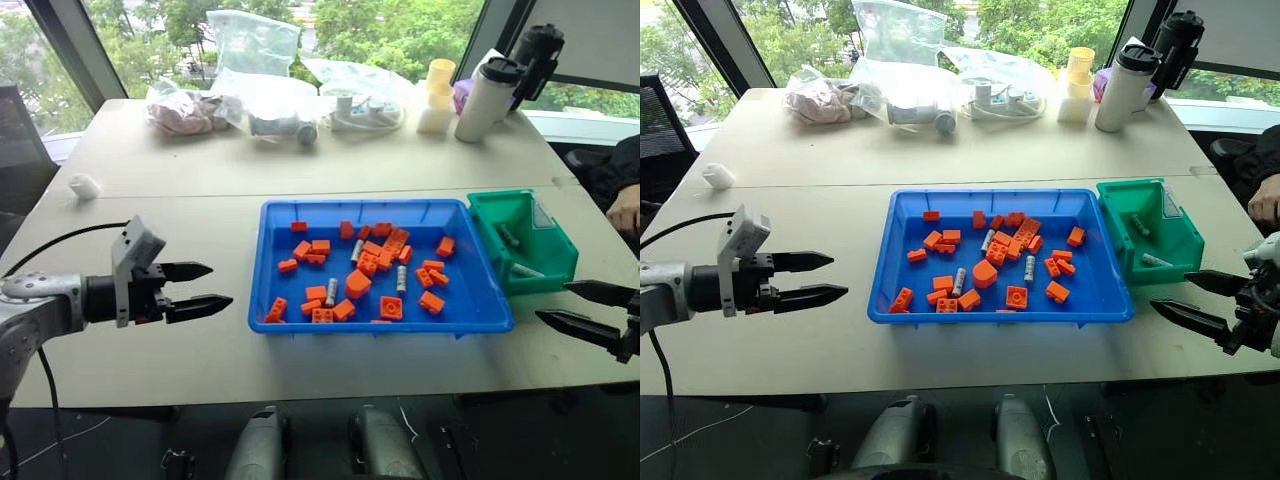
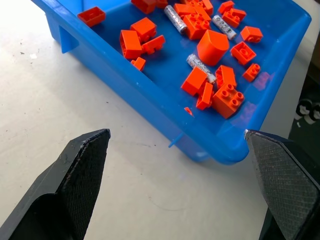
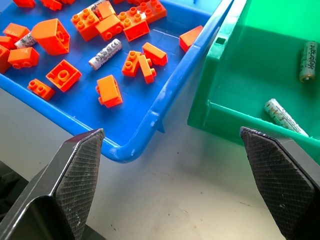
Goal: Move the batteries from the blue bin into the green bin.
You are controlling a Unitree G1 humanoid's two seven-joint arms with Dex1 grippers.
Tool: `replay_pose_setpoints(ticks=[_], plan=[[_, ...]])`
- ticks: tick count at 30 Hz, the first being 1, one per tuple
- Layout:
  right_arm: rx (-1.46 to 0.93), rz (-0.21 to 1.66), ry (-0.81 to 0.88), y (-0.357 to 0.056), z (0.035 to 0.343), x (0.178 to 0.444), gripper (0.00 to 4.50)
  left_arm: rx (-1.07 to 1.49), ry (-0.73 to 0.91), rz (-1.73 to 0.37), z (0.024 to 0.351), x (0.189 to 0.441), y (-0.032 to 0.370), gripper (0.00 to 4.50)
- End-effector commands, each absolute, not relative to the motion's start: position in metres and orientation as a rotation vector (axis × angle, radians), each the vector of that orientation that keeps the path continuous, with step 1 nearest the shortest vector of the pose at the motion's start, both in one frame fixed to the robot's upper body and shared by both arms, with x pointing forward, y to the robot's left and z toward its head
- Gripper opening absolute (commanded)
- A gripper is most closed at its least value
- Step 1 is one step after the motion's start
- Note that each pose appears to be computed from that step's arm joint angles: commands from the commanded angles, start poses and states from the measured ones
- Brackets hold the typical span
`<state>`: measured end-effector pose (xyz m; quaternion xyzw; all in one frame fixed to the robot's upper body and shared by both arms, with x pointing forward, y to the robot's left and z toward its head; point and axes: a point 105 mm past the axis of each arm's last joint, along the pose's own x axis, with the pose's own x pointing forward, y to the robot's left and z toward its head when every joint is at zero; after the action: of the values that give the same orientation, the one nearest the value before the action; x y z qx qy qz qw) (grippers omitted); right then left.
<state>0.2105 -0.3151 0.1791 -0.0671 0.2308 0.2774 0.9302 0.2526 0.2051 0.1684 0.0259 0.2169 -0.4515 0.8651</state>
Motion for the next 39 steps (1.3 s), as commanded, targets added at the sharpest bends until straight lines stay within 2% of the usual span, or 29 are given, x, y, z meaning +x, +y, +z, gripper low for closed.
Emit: replay_pose_setpoints(ticks=[1,12,17,23,27,29,32,39], plan=[[-0.172,0.569,0.456,-0.316,0.186,0.213,4.48,0.068,0.407,-0.954,0.18,0.25,0.203,4.5],[-0.168,0.563,0.42,-0.313,0.194,0.22,4.48,0.053,0.401,-0.969,0.182,0.253,0.196,4.5],[-0.191,0.55,0.413,-0.312,0.197,0.23,4.48,0.118,0.384,-0.942,0.182,0.263,0.198,4.5],[-0.198,0.585,0.369,-0.299,0.219,0.241,4.48,0.177,0.382,-0.984,0.19,0.269,0.206,4.5],[-0.224,0.798,0.232,-0.235,0.247,0.269,4.48,0.235,0.369,-1.135,0.207,0.279,0.193,4.5],[-0.289,0.91,0.221,-0.192,0.237,0.287,4.48,0.259,0.375,-1.233,0.209,0.276,0.182,4.5],[-0.354,1.099,0.223,-0.132,0.216,0.295,4.48,0.272,0.366,-1.307,0.209,0.271,0.169,4.5],[-0.464,1.259,0.3,-0.082,0.176,0.294,4.48,0.293,0.37,-1.318,0.202,0.254,0.164,4.5]])
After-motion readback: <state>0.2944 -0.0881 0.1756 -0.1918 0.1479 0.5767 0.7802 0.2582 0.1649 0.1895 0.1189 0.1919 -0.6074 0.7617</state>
